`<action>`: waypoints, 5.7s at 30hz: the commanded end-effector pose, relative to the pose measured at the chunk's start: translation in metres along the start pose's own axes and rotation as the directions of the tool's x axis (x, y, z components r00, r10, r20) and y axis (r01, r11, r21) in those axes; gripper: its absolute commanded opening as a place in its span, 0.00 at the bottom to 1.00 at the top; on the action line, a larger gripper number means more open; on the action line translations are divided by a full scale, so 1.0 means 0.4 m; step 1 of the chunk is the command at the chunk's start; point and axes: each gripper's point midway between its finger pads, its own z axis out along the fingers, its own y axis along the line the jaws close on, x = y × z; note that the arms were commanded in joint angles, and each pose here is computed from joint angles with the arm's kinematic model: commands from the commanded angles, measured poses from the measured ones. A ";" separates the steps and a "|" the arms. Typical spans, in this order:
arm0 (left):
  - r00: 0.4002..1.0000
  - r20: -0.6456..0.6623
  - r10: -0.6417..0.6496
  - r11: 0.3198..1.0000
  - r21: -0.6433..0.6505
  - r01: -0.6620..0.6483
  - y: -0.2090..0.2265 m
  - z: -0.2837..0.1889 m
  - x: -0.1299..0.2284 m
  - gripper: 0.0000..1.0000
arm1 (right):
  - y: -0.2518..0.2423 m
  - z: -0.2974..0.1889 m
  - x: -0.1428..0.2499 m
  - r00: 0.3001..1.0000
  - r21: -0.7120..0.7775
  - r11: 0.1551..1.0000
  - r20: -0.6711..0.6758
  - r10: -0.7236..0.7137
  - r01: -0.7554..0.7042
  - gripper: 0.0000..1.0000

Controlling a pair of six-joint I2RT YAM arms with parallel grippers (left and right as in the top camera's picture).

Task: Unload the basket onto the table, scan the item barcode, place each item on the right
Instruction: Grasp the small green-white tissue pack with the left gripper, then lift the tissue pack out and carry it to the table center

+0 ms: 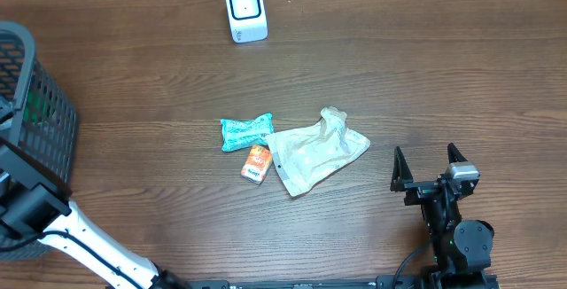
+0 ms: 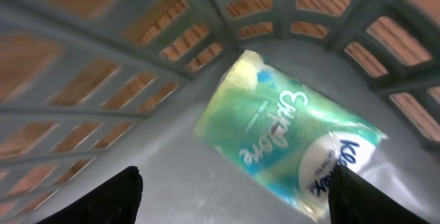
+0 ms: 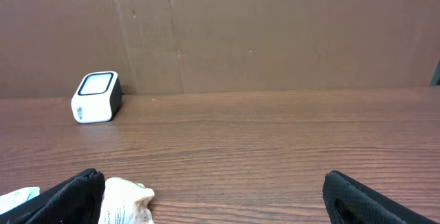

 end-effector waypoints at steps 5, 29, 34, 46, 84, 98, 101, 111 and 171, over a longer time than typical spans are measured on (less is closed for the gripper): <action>0.997 0.034 0.069 0.995 0.066 -0.071 -0.051 0.034 -0.013 0.71 | -0.006 0.001 0.006 1.000 0.011 1.000 0.001 -0.001 0.001 1.00; 0.992 0.017 0.122 0.981 0.152 -0.123 -0.094 0.069 0.032 0.69 | -0.006 0.001 0.006 1.000 0.011 1.000 0.001 -0.001 0.001 1.00; 0.992 0.005 0.124 0.980 0.153 -0.124 -0.097 0.081 0.049 0.60 | -0.006 0.001 0.006 1.000 0.011 1.000 0.001 -0.001 0.001 1.00; 0.993 0.022 0.120 0.983 0.141 -0.121 -0.092 0.082 0.038 0.07 | -0.006 0.001 0.006 1.000 0.011 1.000 0.001 -0.001 0.001 1.00; 0.918 -0.332 -0.217 0.974 -0.015 0.224 0.029 -0.198 0.229 0.04 | -0.006 0.001 0.006 1.000 0.011 1.000 0.001 -0.001 0.001 1.00; 0.938 0.037 -0.343 0.934 0.113 0.337 0.141 -0.612 0.113 0.04 | -0.006 0.001 0.006 1.000 0.011 1.000 0.001 -0.001 0.001 1.00; 0.942 0.044 -0.333 0.939 0.111 0.327 0.148 -0.623 0.117 0.05 | -0.006 0.001 0.006 1.000 0.011 1.000 0.001 -0.001 0.001 1.00; 0.992 -0.120 -0.051 0.969 0.235 0.078 0.078 -0.439 0.224 0.99 | -0.006 0.001 0.006 1.000 0.011 1.000 0.001 -0.001 0.001 1.00; 0.909 0.335 -0.249 0.848 0.529 0.038 0.065 -0.923 0.059 0.04 | -0.006 0.001 0.006 1.000 0.011 1.000 0.001 -0.001 0.001 1.00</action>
